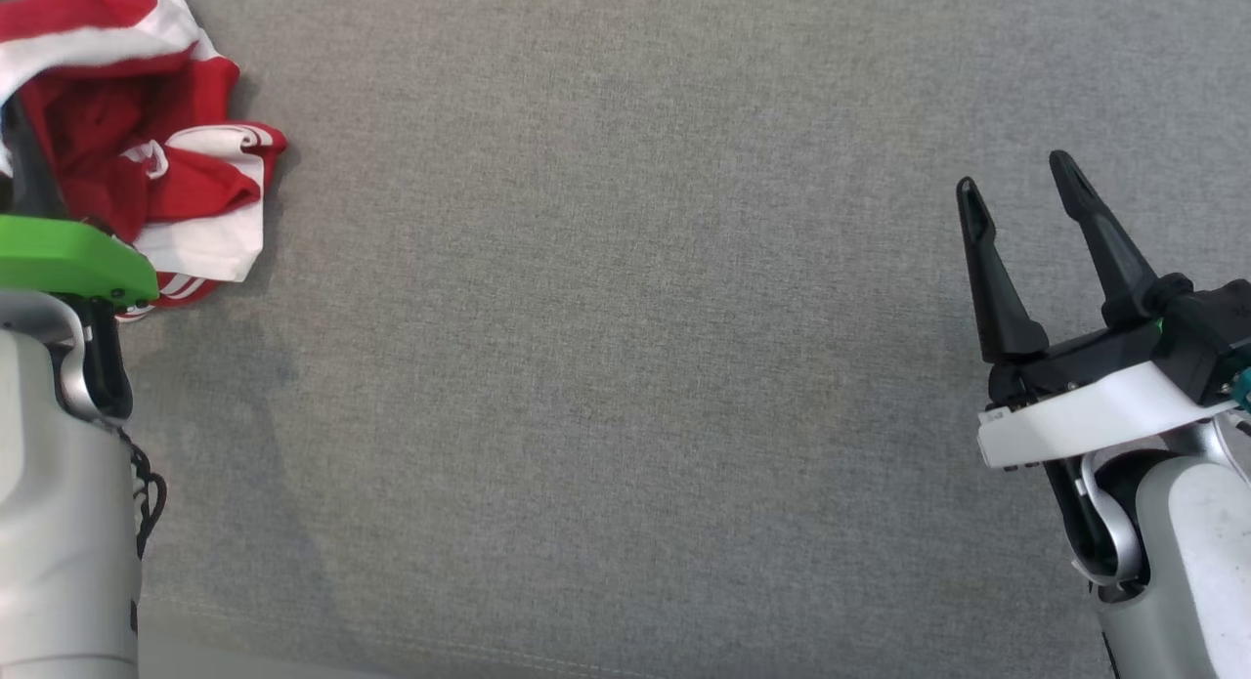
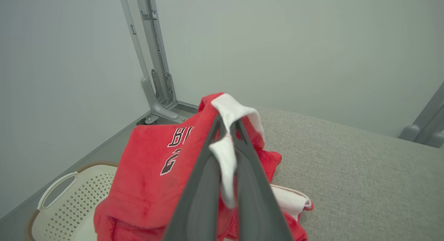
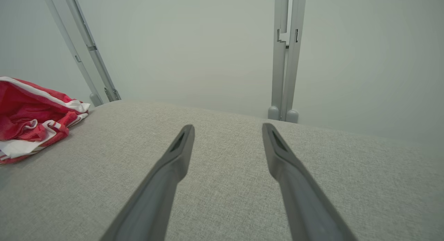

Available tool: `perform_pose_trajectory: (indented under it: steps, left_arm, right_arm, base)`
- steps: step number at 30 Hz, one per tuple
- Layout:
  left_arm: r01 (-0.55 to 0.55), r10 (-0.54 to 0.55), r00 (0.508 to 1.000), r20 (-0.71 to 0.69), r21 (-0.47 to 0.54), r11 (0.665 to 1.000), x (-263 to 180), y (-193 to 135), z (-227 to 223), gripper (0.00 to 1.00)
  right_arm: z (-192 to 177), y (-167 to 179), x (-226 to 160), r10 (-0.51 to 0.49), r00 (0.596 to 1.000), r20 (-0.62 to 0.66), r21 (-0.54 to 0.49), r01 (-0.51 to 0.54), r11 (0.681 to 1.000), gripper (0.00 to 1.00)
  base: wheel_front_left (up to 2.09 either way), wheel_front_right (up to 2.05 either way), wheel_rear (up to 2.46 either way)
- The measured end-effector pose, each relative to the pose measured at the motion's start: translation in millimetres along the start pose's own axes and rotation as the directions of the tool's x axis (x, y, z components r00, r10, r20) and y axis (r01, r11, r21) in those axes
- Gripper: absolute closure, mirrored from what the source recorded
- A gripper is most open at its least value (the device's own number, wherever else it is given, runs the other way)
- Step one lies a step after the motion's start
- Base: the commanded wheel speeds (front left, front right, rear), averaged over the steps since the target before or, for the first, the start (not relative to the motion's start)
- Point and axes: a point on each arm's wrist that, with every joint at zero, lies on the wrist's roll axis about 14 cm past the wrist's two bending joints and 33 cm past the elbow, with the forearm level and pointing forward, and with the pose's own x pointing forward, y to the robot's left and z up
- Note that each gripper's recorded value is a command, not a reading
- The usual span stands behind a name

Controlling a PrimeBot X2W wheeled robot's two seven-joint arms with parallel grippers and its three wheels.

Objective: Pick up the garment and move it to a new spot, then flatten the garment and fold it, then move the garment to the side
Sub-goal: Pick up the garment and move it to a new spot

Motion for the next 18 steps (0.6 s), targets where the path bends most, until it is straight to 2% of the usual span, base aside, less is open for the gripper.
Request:
perform_pose_trajectory:
  steps: [6, 12, 15, 18]
  left_arm:
    - [0.054, -0.057, 0.988, 0.144, 0.021, 0.998, -33, -15, 40, 1.00]
    - [0.191, -0.187, 0.964, 0.188, -0.005, 0.981, -74, -65, 48, 1.00]
    - [0.312, -0.305, 0.938, 0.164, -0.018, 0.950, -89, -110, 43, 1.00]
    - [0.470, -0.463, 0.876, 0.140, -0.025, 0.882, -105, -170, 41, 1.00]
  right_arm:
    - [19, 9, -18, -0.006, 1.000, 0.025, 0.001, 0.006, 1.000, 0.00]
    - [39, 14, -40, -0.024, 0.998, 0.052, -0.003, 0.024, 1.000, 0.00]
    - [49, 10, -50, -0.050, 0.996, 0.076, -0.006, 0.051, 0.999, 0.00]
    - [57, 1, -62, -0.090, 0.991, 0.098, -0.006, 0.092, 0.996, 0.00]
  base:
    - [0.00, 0.00, 0.00]
    - [0.00, 0.00, 0.00]
    - [0.00, 0.00, 0.00]
    - [0.00, 0.00, 0.00]
